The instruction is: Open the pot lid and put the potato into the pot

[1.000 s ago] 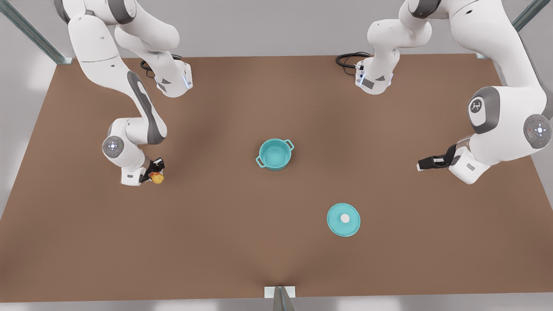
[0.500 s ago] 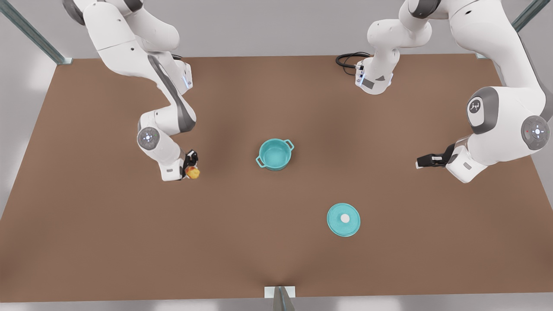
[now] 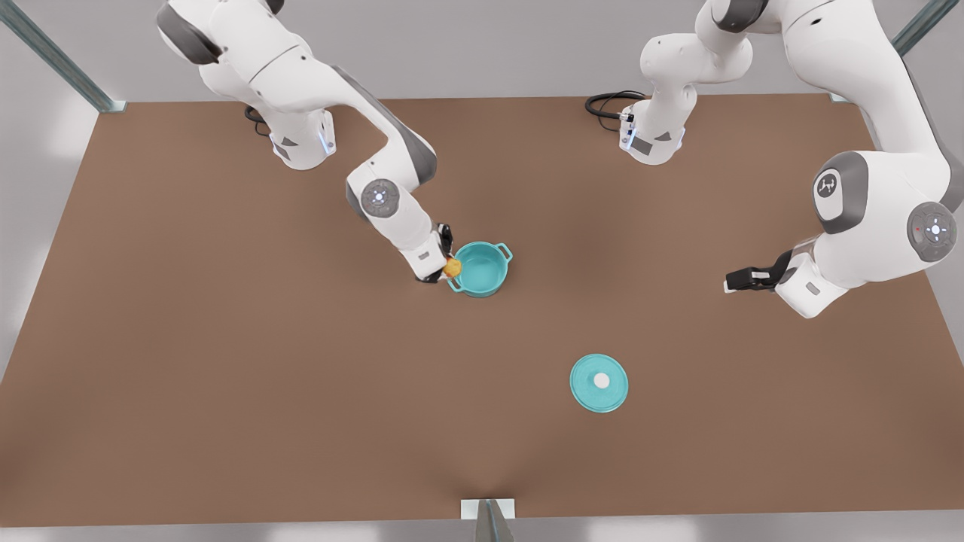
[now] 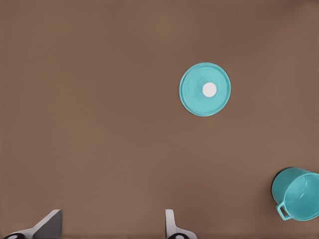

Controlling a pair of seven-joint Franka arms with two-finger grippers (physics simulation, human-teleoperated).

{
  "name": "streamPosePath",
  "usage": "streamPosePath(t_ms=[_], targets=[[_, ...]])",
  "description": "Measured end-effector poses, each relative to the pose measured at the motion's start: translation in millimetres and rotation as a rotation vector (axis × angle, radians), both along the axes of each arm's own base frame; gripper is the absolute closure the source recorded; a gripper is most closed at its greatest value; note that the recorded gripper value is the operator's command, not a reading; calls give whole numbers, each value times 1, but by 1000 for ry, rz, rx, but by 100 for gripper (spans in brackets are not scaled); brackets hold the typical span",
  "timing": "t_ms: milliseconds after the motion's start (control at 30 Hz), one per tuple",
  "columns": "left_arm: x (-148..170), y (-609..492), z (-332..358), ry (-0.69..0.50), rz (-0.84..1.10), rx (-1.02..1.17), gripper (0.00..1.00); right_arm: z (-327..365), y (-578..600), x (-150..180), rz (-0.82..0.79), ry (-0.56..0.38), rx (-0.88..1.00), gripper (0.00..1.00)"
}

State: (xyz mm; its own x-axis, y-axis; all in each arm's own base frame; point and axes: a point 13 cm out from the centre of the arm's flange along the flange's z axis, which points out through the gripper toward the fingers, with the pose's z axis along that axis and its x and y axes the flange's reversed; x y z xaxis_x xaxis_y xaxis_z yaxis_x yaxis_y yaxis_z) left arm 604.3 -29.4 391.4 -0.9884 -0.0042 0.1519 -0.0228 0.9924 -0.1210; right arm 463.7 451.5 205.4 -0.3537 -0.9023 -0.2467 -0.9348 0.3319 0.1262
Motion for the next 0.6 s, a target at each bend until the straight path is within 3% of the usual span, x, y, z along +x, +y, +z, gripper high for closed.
streamPosePath(t_ms=[200,600], targets=[[0,-1,0,1,2,1,0,-25,43,-31,20,42,-3,59],[6,-2,2,-16,-3,14,0,-67,63,-22,-58,68,-21,59]])
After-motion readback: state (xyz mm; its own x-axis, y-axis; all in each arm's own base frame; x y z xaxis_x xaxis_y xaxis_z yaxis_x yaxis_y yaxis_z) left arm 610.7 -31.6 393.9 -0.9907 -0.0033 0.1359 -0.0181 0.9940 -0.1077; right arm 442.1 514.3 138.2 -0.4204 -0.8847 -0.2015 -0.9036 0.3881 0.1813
